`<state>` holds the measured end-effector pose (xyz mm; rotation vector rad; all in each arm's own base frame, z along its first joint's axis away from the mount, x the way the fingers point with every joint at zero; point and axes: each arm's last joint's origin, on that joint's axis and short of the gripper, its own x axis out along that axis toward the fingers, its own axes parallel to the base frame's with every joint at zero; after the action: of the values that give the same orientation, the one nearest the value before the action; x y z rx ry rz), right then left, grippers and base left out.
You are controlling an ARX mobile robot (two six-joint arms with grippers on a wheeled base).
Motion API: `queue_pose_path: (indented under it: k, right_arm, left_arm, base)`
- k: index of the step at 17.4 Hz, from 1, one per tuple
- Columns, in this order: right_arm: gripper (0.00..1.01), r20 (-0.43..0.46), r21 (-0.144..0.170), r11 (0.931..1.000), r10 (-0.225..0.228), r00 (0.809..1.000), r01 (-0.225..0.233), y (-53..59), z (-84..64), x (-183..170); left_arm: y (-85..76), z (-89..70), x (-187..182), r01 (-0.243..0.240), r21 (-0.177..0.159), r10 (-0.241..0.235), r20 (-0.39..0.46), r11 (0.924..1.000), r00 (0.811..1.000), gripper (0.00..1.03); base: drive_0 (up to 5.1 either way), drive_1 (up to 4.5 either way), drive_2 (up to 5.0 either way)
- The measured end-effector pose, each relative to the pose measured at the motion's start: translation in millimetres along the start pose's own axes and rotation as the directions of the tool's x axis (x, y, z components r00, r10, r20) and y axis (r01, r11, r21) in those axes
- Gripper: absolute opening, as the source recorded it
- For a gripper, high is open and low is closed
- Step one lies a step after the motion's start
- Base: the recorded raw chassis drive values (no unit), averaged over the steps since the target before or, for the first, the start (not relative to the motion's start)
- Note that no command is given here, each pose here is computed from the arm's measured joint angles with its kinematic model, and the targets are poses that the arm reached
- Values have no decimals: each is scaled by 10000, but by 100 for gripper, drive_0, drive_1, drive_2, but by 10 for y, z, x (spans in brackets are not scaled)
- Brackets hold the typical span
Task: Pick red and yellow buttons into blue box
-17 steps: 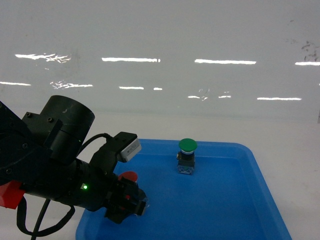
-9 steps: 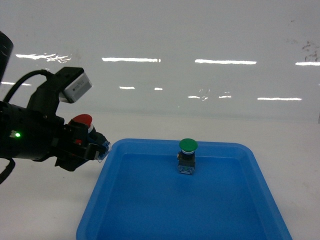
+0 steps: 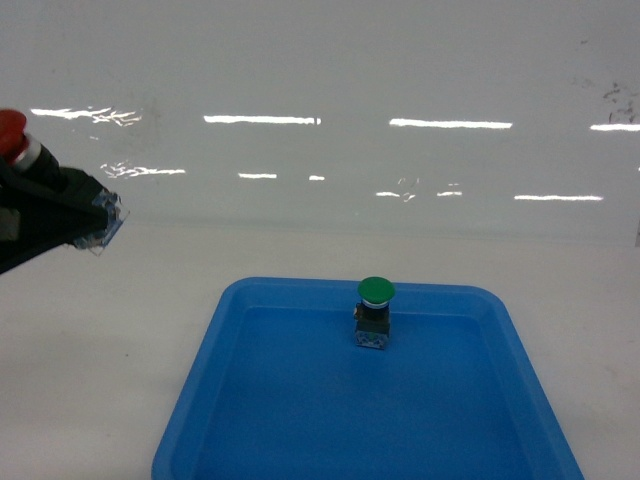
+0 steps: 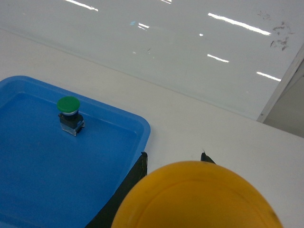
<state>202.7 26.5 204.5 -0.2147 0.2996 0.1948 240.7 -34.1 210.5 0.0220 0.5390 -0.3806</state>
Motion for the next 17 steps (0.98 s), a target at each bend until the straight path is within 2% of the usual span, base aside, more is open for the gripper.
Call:
queue_pose_path:
  k: [1, 8, 12, 13, 15, 17]
  right_arm:
    - [28, 1, 0, 10000, 4, 10000, -4, 0, 0, 0]
    - [28, 1, 0, 10000, 4, 10000, -4, 0, 0, 0]
    - [28, -3, -4, 10000, 5, 10000, -5, 0, 0, 0]
    - [28, 1, 0, 10000, 4, 10000, -4, 0, 0, 0]
    - [28, 3, -4, 10000, 15, 10000, -15, 0, 0, 0]
    - [28, 0, 1, 10000, 0, 10000, 0, -1, 0, 0]
  left_arm:
    - [-18, 38, -32, 26, 24, -27, 269, 10000, 9996, 24]
    - [-7, 24, -14, -8, -86, 9, 148, 10000, 9999, 24]
    - [77, -58, -242, -448, -378, 455, 159, 9983, 9988, 24]
    - [55, -46, -355, -541, -307, 554, 452, 9981, 9974, 24]
    - [-27, 10, -586, -409, -94, 416, 1098, 9991, 9931, 24]
    - [-69, 1, -682, -275, -42, 278, 1224, 9996, 9921, 24]
  base:
    - [0, 0, 0]
    - [0, 0, 0]
    - [0, 0, 0]
    - [0, 0, 0]
    - [0, 0, 0]
    - [0, 0, 0]
